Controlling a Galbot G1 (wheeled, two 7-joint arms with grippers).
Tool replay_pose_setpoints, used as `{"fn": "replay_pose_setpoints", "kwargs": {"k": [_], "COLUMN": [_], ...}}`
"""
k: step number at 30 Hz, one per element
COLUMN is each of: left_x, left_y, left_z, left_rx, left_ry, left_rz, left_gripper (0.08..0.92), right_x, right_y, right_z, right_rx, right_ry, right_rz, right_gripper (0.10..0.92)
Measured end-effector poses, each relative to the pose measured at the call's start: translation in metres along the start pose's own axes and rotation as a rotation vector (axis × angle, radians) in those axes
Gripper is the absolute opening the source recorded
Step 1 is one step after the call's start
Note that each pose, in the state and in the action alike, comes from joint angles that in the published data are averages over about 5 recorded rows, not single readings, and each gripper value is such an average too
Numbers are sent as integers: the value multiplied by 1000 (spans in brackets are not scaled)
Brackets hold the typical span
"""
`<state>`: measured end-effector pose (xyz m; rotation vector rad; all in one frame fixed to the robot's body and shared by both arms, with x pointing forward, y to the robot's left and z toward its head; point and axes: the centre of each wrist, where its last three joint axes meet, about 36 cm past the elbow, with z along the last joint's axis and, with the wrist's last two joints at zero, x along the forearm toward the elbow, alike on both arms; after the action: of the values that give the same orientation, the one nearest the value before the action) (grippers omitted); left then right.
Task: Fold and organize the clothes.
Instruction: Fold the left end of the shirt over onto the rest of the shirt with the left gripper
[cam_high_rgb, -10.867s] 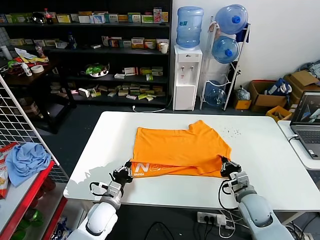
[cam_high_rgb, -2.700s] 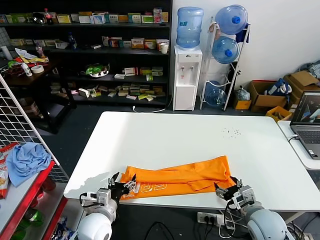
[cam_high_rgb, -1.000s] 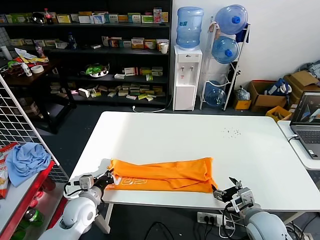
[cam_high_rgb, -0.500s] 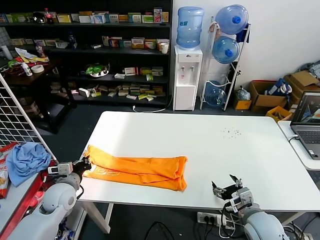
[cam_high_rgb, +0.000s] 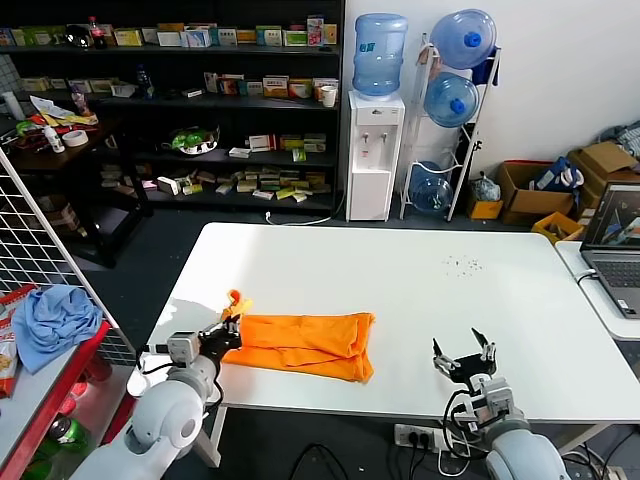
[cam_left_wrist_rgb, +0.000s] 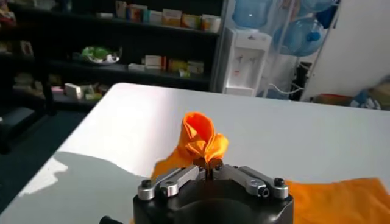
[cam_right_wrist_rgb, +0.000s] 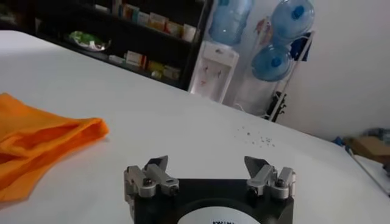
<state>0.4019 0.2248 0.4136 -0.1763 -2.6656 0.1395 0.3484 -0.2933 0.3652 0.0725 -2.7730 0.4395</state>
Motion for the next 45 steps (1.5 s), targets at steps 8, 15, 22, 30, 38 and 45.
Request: {"fn": "replay_pose_setpoints", "kwargs": {"k": [8,15,22,30,38,45], "left_x": [-6,-18,-29,-36,-34,-30], "left_y": [-61,-112,-151,-172,-166,-128], "left_z": [13,17,19,27,25,21], "left_rx": [32,66,95,122,168,176], "left_ry": [28,42,59,72,33,-15], "left_rz": [117,202,265,335,386,342], "left_gripper": [111,111,116,289,523,723], "right_x": [1,-1,-5,-10,-15,-16], "right_y": [4,8,12,12,11,11], "right_z": [6,8,8,4,1,0], "right_rx": [-9,-19,-28,-29,-31,-31], "right_ry": [-29,-37,-40,-40,-37,-36], "right_rz": [33,49,54,53,47,36], "right_gripper": [823,823,823,823,823,823]}}
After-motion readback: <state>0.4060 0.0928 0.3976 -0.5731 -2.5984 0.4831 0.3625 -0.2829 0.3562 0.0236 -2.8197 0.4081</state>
